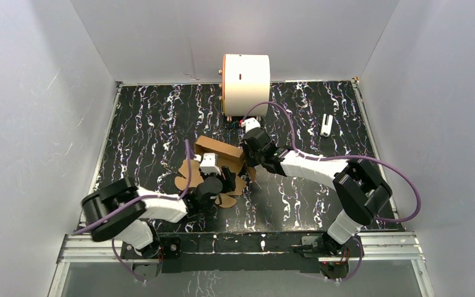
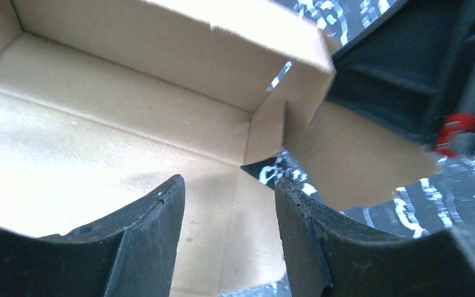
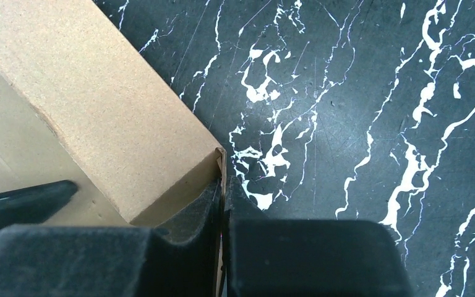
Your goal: Fold the paper box
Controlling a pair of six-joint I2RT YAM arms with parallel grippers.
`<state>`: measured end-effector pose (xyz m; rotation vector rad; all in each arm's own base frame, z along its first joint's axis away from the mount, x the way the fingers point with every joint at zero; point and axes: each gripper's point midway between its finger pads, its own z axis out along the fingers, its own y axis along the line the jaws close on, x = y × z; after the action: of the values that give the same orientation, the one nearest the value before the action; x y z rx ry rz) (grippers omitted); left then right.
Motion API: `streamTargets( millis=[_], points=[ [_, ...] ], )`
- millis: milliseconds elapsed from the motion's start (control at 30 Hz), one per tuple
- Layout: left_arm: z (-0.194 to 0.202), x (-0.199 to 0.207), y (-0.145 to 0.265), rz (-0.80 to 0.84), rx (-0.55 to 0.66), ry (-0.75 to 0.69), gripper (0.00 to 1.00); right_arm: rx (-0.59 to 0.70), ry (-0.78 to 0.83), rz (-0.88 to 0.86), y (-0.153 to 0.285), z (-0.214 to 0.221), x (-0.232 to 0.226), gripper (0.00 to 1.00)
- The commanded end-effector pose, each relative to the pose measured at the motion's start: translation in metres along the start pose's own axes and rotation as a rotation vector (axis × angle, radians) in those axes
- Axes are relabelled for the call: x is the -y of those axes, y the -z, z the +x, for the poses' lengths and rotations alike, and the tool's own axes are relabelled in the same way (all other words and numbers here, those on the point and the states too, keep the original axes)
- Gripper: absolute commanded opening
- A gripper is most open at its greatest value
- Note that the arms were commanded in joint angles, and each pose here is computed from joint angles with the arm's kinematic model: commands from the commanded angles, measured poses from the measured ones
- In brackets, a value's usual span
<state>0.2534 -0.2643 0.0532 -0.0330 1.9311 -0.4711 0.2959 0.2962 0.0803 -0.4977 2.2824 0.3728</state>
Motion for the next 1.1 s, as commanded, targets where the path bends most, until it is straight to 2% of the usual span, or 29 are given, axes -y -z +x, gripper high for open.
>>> streamTargets(
  millis=[0,133,333,733,1067],
  points=[
    [-0.039,-0.001,0.019,0.012,0.055,0.063,0.54,0.057,0.057,-0.009,0.001,-0.018,0.000,0.10],
    [-0.043,-0.032,0.021,-0.070,0.028,0.060,0.54,0.087,0.108,-0.015,0.000,-0.026,-0.001,0.10],
    [-0.024,-0.071,0.014,-0.158,-0.053,0.081,0.54,0.096,0.171,-0.005,-0.003,-0.028,0.003,0.10],
    [0.009,-0.078,0.004,-0.206,-0.186,0.014,0.53,0.105,0.166,0.002,-0.010,-0.030,0.014,0.09],
    [0.026,-0.060,0.008,-0.125,-0.264,0.090,0.52,0.102,0.049,0.038,-0.018,-0.036,0.026,0.15]
  ],
)
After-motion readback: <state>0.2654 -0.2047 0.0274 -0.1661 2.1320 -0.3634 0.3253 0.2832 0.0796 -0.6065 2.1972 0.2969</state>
